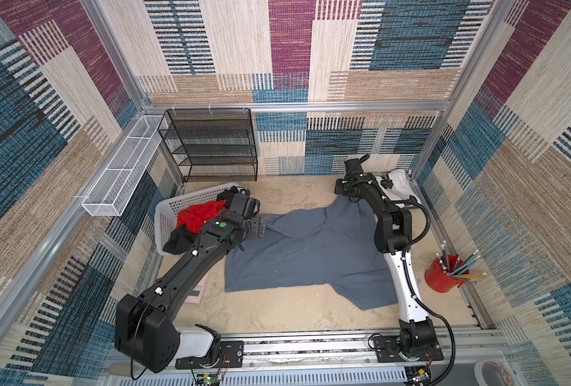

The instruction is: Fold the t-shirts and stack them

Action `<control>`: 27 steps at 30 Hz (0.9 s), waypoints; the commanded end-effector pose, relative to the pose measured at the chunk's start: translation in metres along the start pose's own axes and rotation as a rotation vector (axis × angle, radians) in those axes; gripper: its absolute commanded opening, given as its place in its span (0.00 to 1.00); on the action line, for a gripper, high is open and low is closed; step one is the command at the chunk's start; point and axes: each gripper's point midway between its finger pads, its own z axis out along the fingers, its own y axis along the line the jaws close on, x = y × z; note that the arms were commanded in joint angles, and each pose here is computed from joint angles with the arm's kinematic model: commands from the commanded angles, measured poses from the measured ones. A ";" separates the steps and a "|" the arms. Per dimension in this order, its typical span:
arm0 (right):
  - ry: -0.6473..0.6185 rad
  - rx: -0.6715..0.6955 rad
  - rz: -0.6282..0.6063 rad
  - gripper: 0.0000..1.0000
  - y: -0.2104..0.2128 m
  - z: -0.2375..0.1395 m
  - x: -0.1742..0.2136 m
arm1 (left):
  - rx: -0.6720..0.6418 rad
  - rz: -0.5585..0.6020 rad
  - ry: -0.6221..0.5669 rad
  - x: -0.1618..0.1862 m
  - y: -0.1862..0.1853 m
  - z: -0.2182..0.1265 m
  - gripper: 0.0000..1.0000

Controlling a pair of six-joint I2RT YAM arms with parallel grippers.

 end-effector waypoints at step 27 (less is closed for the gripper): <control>-0.142 0.241 0.029 0.00 -0.076 -0.085 -0.047 | 0.144 0.030 0.184 -0.001 -0.020 -0.004 1.00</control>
